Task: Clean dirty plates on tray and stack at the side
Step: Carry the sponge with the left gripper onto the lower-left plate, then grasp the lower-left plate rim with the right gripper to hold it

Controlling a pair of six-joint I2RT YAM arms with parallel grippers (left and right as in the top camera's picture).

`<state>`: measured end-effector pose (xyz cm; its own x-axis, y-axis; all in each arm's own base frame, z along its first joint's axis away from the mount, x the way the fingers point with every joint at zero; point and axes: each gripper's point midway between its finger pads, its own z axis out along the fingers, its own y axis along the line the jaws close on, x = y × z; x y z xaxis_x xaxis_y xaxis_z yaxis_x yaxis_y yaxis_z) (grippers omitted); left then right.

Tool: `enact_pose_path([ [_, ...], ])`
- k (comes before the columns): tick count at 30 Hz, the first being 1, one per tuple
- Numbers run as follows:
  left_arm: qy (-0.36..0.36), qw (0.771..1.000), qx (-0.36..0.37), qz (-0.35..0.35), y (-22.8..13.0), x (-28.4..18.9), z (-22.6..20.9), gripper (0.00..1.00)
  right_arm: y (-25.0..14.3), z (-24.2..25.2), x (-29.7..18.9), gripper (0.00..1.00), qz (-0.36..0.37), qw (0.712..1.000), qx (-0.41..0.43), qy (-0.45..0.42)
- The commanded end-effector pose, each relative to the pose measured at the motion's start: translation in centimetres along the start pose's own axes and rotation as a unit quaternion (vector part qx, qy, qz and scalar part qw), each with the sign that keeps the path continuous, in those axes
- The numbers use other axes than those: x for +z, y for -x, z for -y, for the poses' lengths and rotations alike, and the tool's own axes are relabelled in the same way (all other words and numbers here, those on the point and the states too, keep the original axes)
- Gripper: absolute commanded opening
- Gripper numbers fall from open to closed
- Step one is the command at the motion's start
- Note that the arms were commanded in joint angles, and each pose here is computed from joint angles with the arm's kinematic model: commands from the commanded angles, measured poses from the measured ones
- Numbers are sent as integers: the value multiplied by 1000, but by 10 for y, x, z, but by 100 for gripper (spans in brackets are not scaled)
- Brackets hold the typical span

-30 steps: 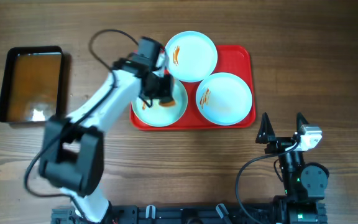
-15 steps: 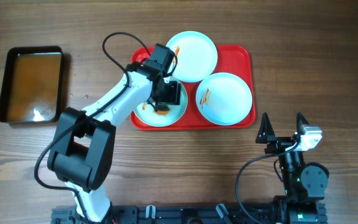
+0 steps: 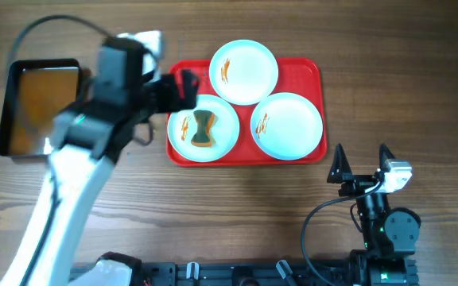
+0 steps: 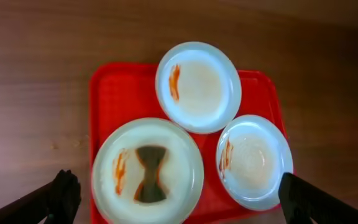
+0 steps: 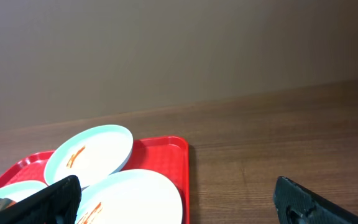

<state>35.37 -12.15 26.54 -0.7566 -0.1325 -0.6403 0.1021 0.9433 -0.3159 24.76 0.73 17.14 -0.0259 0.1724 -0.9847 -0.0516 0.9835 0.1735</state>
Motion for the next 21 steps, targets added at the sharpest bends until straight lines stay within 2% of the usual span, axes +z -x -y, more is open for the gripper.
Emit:
enact_pose_path([
  [1, 57, 997, -32, -33, -26, -37, -37, 100, 2, 2, 0, 99, 5, 1000, -7, -6],
  [4, 106, 987, -55, -104, -60, -41, -62, 100, 3, 3, 0, 100, 6, 1000, -8, -7],
  [6, 112, 985, -57, -122, -67, -37, -65, 100, 18, -4, -1, 100, 37, 999, 17, 11],
  [8, 115, 983, -59, -132, -69, -33, -67, 100, 17, -34, -4, 100, 18, 987, 124, 100],
  [9, 117, 982, -61, -138, -71, -29, -68, 100, 16, -51, -8, 100, -9, 962, 228, 148],
  [11, 125, 977, -88, -148, -74, -25, -70, 100, 14, -60, -11, 100, -49, 908, 380, 168],
  [12, 127, 976, -96, -151, -75, -23, -70, 100, 23, -69, -15, 100, -45, 901, 384, 197],
  [14, 129, 975, -97, -156, -77, -20, -71, 100, 75, -95, -39, 99, 42, 903, 305, 301],
  [16, 130, 974, -97, -158, -77, -20, -71, 100, 120, -105, -60, 100, 112, 901, 253, 335],
  [18, 130, 974, -97, -158, -78, -20, -71, 100, 142, -110, -57, 100, 89, 927, 197, 308],
  [20, 130, 974, -97, -158, -78, -20, -71, 100, 153, -117, -42, 100, 19, 953, 106, 284],
  [21, 130, 974, -97, -158, -78, -20, -71, 100, 156, -121, -35, 99, -13, 955, 82, 285],
])
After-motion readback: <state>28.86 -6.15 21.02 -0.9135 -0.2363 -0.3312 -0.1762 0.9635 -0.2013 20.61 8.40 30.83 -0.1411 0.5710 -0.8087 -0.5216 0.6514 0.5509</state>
